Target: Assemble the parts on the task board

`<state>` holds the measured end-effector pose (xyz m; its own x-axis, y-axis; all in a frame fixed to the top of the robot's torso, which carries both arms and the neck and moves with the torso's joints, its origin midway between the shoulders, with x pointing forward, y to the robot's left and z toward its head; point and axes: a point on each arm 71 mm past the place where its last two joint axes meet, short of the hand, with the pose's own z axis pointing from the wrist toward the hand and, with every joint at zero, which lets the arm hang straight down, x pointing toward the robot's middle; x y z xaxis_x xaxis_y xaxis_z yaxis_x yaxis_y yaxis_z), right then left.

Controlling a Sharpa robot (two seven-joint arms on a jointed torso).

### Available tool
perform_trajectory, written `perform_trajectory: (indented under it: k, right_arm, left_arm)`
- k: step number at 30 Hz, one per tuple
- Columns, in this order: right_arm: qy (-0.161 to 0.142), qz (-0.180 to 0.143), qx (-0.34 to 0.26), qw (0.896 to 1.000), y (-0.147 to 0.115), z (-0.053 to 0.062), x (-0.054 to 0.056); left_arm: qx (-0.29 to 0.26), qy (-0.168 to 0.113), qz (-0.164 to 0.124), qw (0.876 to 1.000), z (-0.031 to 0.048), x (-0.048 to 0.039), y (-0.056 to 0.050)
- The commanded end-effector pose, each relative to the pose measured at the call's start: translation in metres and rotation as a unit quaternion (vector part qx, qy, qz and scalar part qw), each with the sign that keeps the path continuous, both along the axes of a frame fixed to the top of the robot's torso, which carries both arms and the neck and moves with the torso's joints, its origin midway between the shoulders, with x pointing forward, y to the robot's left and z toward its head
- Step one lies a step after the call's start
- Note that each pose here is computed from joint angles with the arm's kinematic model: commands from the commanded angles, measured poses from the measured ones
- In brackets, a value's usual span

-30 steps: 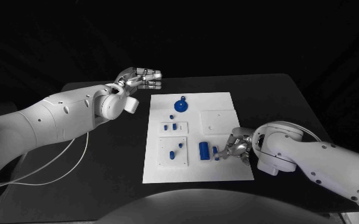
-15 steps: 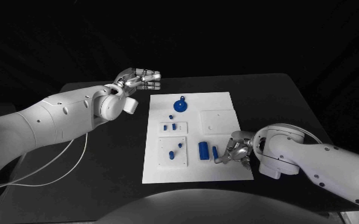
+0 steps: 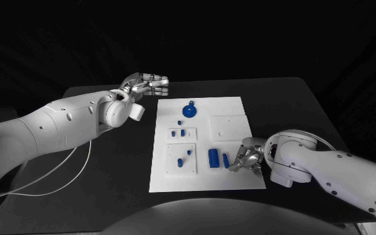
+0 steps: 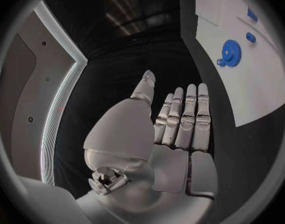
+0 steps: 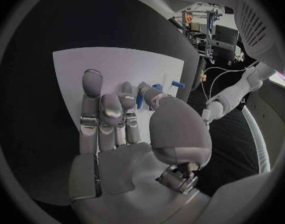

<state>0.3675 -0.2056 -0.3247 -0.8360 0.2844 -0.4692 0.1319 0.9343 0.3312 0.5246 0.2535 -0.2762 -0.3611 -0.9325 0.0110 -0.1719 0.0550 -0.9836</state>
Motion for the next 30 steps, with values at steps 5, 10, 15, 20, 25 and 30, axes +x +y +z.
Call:
perform_trajectory:
  k: [5, 10, 15, 20, 25, 30]
  right_arm:
    - [-0.011, -0.002, -0.007, 1.0, 0.0, -0.001, 0.002]
    - [-0.01, -0.003, -0.006, 1.0, 0.001, -0.002, 0.002]
    - [-0.008, -0.005, -0.007, 1.0, 0.001, -0.003, 0.002]
    - [-0.004, -0.006, -0.011, 1.0, 0.0, -0.005, 0.003]
    - [0.001, -0.01, -0.011, 1.0, 0.0, -0.007, 0.004]
    - [0.012, -0.014, -0.013, 1.0, 0.0, -0.012, 0.006]
  left_arm:
    - [-0.003, -0.002, -0.007, 1.0, 0.0008, -0.0006, -0.002]
    - [-0.003, -0.002, -0.006, 1.0, 0.0006, -0.0006, -0.001]
    - [-0.003, -0.001, -0.006, 1.0, 0.0005, -0.0007, -0.001]
    - [-0.003, -0.001, -0.007, 1.0, 0.0005, -0.0007, -0.001]
    - [-0.003, -0.001, -0.007, 1.0, 0.0004, -0.0007, -0.001]
    - [-0.003, 0.0, -0.007, 1.0, 0.0003, -0.0007, -0.001]
